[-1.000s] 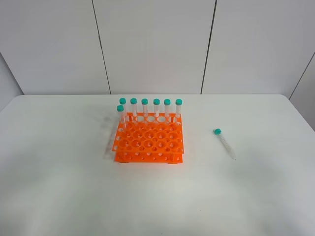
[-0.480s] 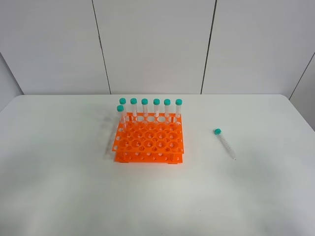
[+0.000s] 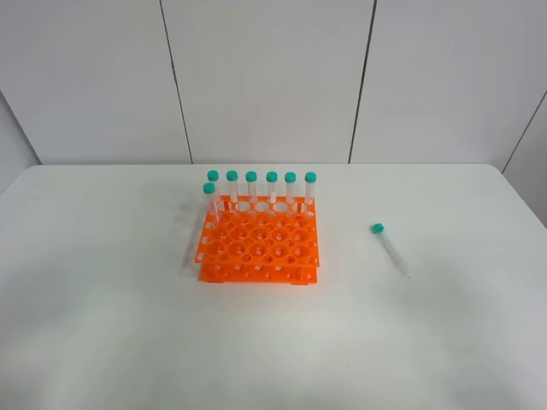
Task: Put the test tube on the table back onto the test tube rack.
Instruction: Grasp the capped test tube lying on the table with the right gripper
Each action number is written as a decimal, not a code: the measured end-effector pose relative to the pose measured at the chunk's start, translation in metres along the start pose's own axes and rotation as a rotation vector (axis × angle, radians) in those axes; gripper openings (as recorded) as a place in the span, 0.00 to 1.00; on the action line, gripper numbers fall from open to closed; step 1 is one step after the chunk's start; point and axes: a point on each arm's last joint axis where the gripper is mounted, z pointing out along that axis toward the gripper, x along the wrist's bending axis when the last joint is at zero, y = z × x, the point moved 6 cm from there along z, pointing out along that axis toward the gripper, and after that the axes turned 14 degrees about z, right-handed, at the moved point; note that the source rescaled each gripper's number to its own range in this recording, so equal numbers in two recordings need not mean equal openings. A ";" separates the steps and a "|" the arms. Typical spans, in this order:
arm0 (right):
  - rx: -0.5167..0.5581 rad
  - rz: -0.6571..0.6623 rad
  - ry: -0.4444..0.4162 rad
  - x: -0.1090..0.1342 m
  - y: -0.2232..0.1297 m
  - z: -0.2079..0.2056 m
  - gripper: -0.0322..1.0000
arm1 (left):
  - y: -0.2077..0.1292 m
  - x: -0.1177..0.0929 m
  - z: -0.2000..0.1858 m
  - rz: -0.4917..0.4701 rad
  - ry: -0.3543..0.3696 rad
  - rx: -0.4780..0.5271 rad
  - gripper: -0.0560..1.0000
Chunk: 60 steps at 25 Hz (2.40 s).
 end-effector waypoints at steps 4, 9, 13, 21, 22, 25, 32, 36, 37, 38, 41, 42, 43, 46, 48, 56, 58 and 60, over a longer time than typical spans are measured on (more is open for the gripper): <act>0.047 0.024 0.003 0.002 0.001 0.007 1.00 | 0.000 0.000 0.000 0.000 0.000 0.000 0.63; 0.169 -0.009 0.010 0.009 0.012 0.033 1.00 | 0.000 0.000 0.000 0.000 0.000 -0.001 0.63; 0.238 -0.061 0.032 0.021 0.045 0.053 1.00 | 0.000 0.000 0.000 0.000 0.001 -0.003 0.63; 0.444 -0.069 0.011 0.041 0.127 0.123 1.00 | 0.000 0.000 0.000 0.000 0.001 -0.003 0.63; 0.488 -0.067 0.003 0.041 0.133 0.137 1.00 | 0.000 0.000 0.000 0.000 0.001 -0.003 0.63; 0.618 -0.059 -0.017 0.040 0.139 0.180 1.00 | 0.000 0.000 0.000 0.000 0.001 -0.003 0.63; 0.821 -0.189 -0.023 0.051 0.116 0.270 1.00 | 0.000 0.000 0.000 0.000 0.001 -0.003 0.63; 0.910 -0.249 -0.119 0.047 0.080 0.314 1.00 | 0.000 0.000 0.000 0.000 0.001 -0.003 0.63; 0.934 -0.251 -0.145 0.044 0.070 0.323 1.00 | 0.000 0.000 0.000 0.000 0.001 -0.003 0.63; 0.954 -0.250 -0.173 0.041 0.062 0.329 1.00 | 0.000 0.000 0.000 0.000 0.001 -0.003 0.63; 1.025 -0.239 -0.225 0.030 0.038 0.346 1.00 | 0.000 0.000 0.000 0.000 0.001 -0.003 0.63; 1.041 -0.236 -0.233 0.028 0.033 0.349 1.00 | 0.000 0.000 0.000 0.000 0.001 -0.003 0.63; 1.058 -0.233 -0.239 0.026 0.027 0.352 1.00 | 0.000 0.000 0.000 0.000 0.001 -0.003 0.63; 1.094 -0.247 -0.261 0.020 0.014 0.360 0.99 | 0.000 0.000 0.000 0.000 0.001 -0.003 0.63; 1.090 -0.274 -0.273 0.015 0.009 0.367 0.99 | 0.000 0.000 0.000 0.000 0.001 -0.003 0.63; 1.088 -0.339 -0.257 0.007 -0.007 0.386 0.98 | 0.000 0.000 0.000 0.000 0.001 -0.003 0.63; 1.101 -0.322 -0.236 0.009 -0.016 0.391 0.98 | 0.000 0.000 0.000 0.000 0.001 -0.003 0.63; 1.101 -0.296 -0.219 0.011 -0.023 0.396 0.98 | 0.000 0.000 0.000 0.000 0.001 -0.003 0.63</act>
